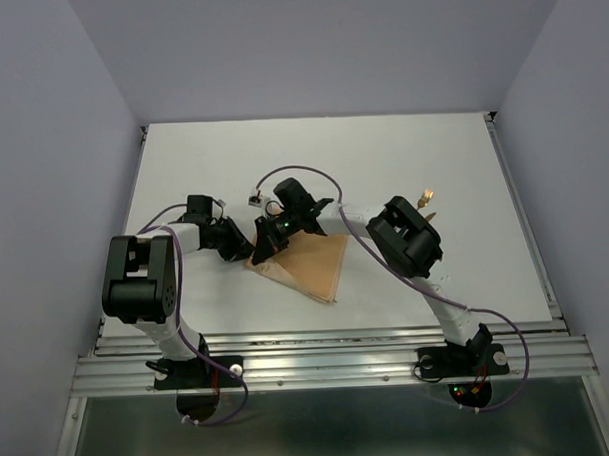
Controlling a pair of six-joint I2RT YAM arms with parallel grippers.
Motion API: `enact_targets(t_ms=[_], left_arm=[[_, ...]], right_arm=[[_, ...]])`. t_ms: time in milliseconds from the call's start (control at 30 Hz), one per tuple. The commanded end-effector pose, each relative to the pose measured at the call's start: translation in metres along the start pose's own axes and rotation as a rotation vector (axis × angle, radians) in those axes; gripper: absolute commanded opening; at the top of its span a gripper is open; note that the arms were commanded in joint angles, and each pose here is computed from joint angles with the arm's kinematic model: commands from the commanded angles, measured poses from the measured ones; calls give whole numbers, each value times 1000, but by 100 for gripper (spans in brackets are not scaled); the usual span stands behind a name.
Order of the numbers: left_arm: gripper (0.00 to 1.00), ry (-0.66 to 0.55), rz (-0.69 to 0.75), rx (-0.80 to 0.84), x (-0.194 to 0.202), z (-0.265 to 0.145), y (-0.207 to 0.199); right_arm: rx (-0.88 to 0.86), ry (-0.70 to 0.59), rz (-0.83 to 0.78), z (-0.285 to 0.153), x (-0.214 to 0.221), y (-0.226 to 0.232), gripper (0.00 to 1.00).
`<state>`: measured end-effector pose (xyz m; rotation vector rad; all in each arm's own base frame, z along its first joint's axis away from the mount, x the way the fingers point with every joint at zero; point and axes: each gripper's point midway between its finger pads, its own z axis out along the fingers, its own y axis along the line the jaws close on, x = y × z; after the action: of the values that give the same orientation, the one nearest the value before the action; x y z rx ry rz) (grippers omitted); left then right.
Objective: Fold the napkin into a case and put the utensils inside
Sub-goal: Fold the lower triangle-folded napkin at the center of the board.
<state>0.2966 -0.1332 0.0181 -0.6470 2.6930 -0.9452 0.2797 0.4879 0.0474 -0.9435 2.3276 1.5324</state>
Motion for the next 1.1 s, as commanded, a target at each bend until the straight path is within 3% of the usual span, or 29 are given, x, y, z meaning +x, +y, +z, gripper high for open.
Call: enact_targets(t_ms=[0, 1067], left_arm=[[15, -7, 34, -24, 4, -7, 2], [17, 29, 122, -10, -11, 8, -26]], right_arm=[[-6, -69, -30, -6, -29, -3, 1], [39, -145, 4, -27, -40, 4, 1]])
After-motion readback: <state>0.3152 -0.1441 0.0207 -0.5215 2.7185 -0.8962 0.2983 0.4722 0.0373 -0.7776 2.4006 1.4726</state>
